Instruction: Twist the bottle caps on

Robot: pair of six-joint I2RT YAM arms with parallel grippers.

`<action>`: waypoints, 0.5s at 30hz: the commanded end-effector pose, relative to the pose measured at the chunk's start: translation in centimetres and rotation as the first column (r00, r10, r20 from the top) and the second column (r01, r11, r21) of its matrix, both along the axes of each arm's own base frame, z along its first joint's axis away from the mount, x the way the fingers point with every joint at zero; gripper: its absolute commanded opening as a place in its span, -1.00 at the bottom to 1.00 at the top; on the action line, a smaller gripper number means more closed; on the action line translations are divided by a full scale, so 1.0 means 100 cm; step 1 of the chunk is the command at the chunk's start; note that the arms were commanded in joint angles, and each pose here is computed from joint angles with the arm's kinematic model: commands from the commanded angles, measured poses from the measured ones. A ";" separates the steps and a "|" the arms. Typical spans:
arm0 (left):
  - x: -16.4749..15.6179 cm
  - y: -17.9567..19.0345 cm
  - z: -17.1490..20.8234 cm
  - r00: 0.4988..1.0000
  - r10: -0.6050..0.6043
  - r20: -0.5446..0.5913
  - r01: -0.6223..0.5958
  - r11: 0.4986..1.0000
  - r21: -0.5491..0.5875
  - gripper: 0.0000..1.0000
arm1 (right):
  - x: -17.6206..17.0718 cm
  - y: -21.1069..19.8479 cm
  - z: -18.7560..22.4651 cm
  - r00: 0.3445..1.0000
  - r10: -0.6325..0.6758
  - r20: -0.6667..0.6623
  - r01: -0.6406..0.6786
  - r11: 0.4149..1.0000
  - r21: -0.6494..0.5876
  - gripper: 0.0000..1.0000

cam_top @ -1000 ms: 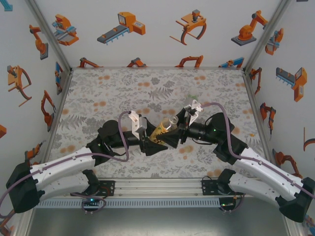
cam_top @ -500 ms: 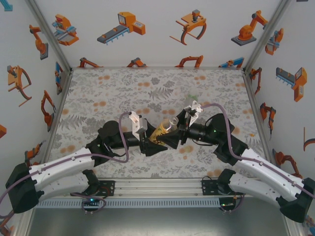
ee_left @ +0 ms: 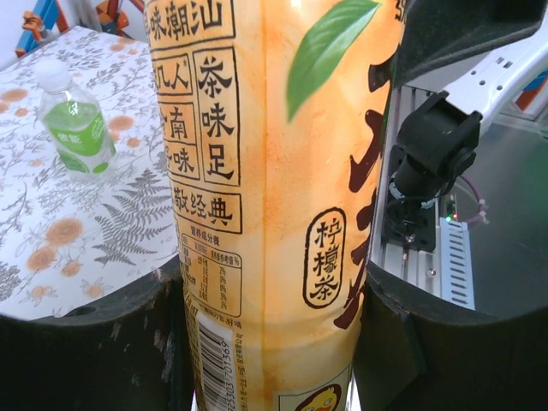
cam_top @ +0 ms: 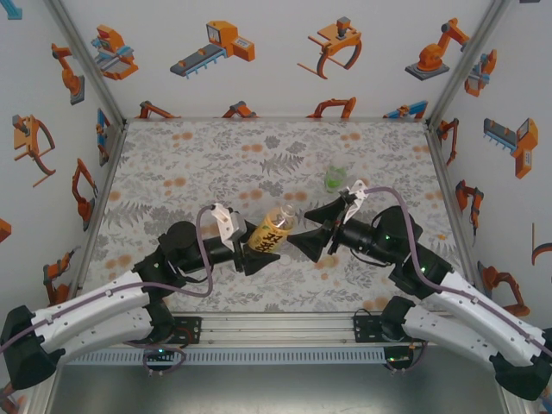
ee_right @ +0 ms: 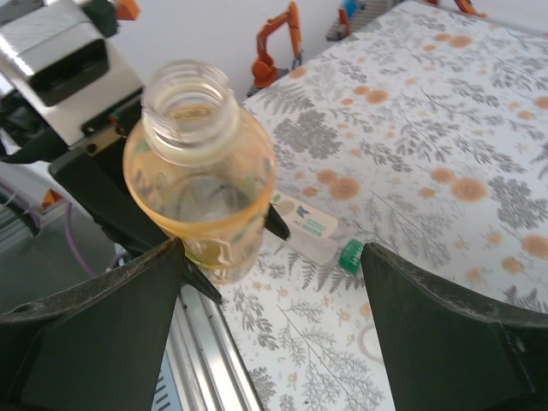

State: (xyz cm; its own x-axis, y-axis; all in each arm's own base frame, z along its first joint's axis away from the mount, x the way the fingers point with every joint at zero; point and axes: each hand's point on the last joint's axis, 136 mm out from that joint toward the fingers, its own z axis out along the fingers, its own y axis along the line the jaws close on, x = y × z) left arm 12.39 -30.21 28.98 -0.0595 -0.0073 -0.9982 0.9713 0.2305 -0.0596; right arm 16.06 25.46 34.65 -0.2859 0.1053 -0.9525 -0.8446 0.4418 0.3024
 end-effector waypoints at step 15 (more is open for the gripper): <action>0.015 0.020 -0.010 0.990 0.139 0.000 -0.139 0.990 0.008 -0.98 | 0.035 -0.073 -0.151 0.757 -0.554 -0.347 0.345 0.789 -0.508 0.21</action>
